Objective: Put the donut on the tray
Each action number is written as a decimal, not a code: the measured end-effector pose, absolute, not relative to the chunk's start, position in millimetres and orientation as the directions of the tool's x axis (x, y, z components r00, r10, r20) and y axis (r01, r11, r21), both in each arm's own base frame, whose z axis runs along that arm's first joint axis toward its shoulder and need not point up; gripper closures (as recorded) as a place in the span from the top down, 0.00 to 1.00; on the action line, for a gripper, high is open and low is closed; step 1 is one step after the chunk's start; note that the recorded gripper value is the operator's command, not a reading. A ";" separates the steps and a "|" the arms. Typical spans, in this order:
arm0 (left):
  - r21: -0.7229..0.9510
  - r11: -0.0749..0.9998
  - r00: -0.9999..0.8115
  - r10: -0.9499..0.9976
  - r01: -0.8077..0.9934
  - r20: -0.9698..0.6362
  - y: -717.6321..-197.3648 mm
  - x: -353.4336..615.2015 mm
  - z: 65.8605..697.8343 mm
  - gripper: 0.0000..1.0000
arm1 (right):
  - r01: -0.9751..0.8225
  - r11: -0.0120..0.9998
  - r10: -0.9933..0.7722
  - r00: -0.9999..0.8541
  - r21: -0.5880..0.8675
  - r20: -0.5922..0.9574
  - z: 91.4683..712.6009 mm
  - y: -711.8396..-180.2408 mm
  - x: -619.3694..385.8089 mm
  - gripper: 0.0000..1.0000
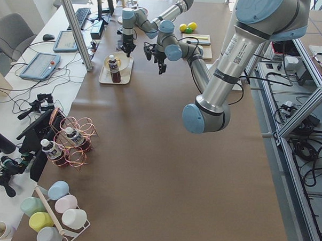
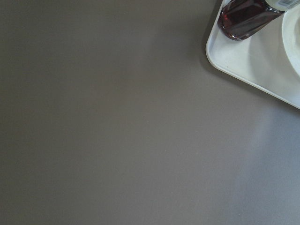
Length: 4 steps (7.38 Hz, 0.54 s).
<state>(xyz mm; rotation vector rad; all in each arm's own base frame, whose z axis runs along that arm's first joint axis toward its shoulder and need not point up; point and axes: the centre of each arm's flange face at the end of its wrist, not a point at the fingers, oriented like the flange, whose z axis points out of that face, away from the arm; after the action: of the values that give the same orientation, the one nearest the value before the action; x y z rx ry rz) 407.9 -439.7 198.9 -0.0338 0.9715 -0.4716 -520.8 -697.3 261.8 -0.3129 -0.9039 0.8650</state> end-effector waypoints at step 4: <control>-0.237 0.895 0.473 -0.406 0.378 -0.782 -443.6 405.4 200.4 0.98 | -0.533 0.627 0.769 0.310 -0.568 0.559 253.0 -686.6 -539.8 1.00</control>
<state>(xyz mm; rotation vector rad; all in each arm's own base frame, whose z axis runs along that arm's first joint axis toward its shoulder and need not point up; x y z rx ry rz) 405.4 -443.6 200.4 -0.0325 0.9659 -0.4798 -539.8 -686.6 253.0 -0.3004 -0.9069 0.8767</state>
